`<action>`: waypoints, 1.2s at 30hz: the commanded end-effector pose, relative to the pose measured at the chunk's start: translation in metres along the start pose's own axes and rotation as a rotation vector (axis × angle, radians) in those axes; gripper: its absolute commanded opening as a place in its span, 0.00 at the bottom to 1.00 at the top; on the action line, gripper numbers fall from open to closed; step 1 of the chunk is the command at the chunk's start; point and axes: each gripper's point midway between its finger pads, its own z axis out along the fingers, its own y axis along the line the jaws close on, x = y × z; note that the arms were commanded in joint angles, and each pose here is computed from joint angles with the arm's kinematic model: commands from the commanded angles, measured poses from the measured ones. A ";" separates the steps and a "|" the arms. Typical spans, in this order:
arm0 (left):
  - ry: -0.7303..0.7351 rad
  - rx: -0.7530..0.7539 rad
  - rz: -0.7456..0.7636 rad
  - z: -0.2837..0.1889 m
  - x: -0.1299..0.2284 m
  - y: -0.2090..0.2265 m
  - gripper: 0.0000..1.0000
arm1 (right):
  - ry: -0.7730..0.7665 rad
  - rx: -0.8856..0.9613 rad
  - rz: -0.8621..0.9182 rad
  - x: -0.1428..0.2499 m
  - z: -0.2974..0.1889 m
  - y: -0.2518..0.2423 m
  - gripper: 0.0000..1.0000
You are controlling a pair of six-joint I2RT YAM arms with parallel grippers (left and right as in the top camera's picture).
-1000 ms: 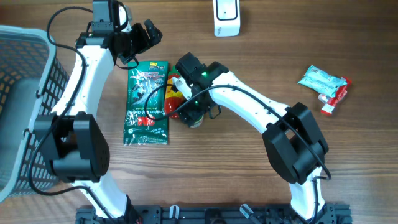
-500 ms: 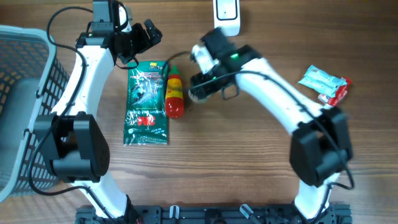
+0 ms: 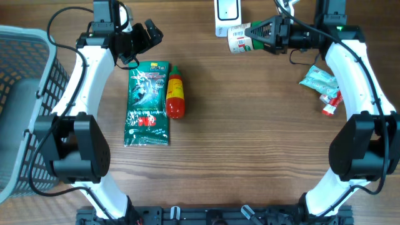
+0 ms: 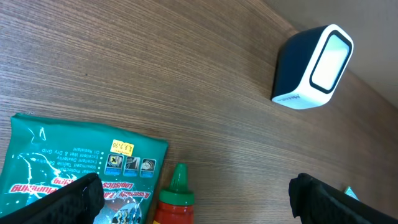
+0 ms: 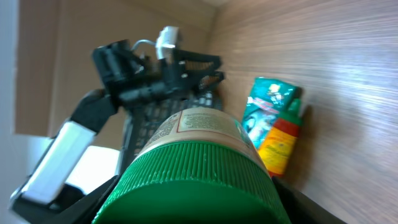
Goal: Scan the item barcode
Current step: 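Hold the jar under the white scanner with the right gripper, then carry the jar right and set it down at the table edge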
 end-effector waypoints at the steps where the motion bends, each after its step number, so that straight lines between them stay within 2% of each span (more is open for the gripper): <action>1: -0.005 -0.004 0.000 0.000 -0.002 0.003 1.00 | 0.020 -0.127 -0.085 -0.002 -0.005 0.044 0.57; 4: -0.005 -0.004 0.000 0.000 -0.002 0.003 1.00 | 0.012 -0.126 -0.192 -0.003 -0.005 0.044 0.57; 11: -0.005 -0.004 0.000 0.000 -0.002 0.003 1.00 | -0.040 0.173 -0.208 -0.013 0.017 0.000 0.57; 13: -0.005 -0.004 0.000 0.000 -0.002 0.003 1.00 | -0.084 0.393 -0.226 -0.022 0.022 -0.030 0.58; 15: -0.005 -0.004 0.000 0.000 -0.002 0.003 1.00 | -0.179 0.760 -0.282 -0.041 0.015 -0.070 0.58; 16: -0.005 -0.004 0.000 0.000 -0.002 0.003 1.00 | -0.220 0.878 -0.311 -0.049 0.010 -0.079 0.58; 18: -0.005 -0.004 0.000 0.000 -0.002 0.003 1.00 | -0.320 1.094 -0.449 -0.074 0.004 -0.088 0.63; 19: -0.005 -0.004 0.000 0.000 -0.002 0.003 1.00 | -0.350 1.137 -0.536 -0.087 0.007 -0.086 0.63; 23: -0.005 -0.004 0.000 0.000 -0.002 0.003 1.00 | -0.384 1.192 -0.961 -0.136 0.037 -0.095 0.51; 27: -0.005 -0.004 0.000 0.000 -0.002 0.003 1.00 | -0.236 1.299 -1.368 -0.153 0.052 -0.116 0.51; 34: -0.005 -0.004 0.000 0.000 -0.002 0.003 1.00 | 0.100 1.407 -1.765 -0.151 0.059 -0.135 0.51; 36: -0.005 -0.004 0.000 0.000 -0.002 0.003 1.00 | 0.166 1.401 -1.834 -0.148 0.063 -0.140 0.54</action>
